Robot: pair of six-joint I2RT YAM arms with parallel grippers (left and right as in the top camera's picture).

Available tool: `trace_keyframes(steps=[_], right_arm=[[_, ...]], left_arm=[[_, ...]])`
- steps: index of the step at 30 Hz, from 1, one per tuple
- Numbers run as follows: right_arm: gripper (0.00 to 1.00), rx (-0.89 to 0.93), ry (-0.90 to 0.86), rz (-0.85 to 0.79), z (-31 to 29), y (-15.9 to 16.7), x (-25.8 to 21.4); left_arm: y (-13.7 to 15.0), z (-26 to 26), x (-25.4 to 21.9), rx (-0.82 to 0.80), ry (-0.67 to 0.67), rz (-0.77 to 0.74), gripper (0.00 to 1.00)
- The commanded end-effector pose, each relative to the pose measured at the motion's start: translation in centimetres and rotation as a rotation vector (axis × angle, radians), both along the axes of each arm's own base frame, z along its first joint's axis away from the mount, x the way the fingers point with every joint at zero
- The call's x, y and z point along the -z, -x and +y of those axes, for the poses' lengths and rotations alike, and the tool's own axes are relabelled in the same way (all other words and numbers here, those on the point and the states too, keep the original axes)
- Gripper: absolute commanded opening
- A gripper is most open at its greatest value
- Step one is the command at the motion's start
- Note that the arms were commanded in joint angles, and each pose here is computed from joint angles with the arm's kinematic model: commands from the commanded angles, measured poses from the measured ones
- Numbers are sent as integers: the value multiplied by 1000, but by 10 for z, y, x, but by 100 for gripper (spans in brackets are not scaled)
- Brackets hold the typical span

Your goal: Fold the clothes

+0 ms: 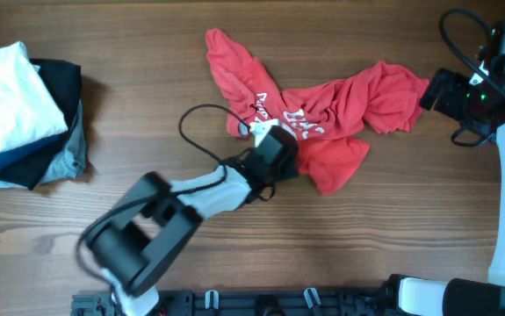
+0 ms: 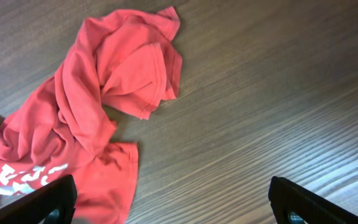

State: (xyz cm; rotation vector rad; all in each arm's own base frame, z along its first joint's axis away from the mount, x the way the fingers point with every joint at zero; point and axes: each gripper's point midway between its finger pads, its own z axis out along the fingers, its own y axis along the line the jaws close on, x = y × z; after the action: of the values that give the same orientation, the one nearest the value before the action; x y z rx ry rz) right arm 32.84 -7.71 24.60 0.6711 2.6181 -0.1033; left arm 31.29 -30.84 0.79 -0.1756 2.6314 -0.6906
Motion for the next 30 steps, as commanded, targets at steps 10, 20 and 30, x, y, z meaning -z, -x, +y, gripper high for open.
trace_keyframes(steps=[10, 20, 30], right_arm=[[100, -220, -197, 142, 41, 0, 48], [87, -332, -434, 86, 84, -53, 143], [94, -317, -426, 104, 90, -57, 152]], left_arm=[[46, 299, -111, -636, -396, 152, 4], [70, 318, -90, -699, -359, 306, 4], [88, 306, -52, -588, -347, 385, 69]])
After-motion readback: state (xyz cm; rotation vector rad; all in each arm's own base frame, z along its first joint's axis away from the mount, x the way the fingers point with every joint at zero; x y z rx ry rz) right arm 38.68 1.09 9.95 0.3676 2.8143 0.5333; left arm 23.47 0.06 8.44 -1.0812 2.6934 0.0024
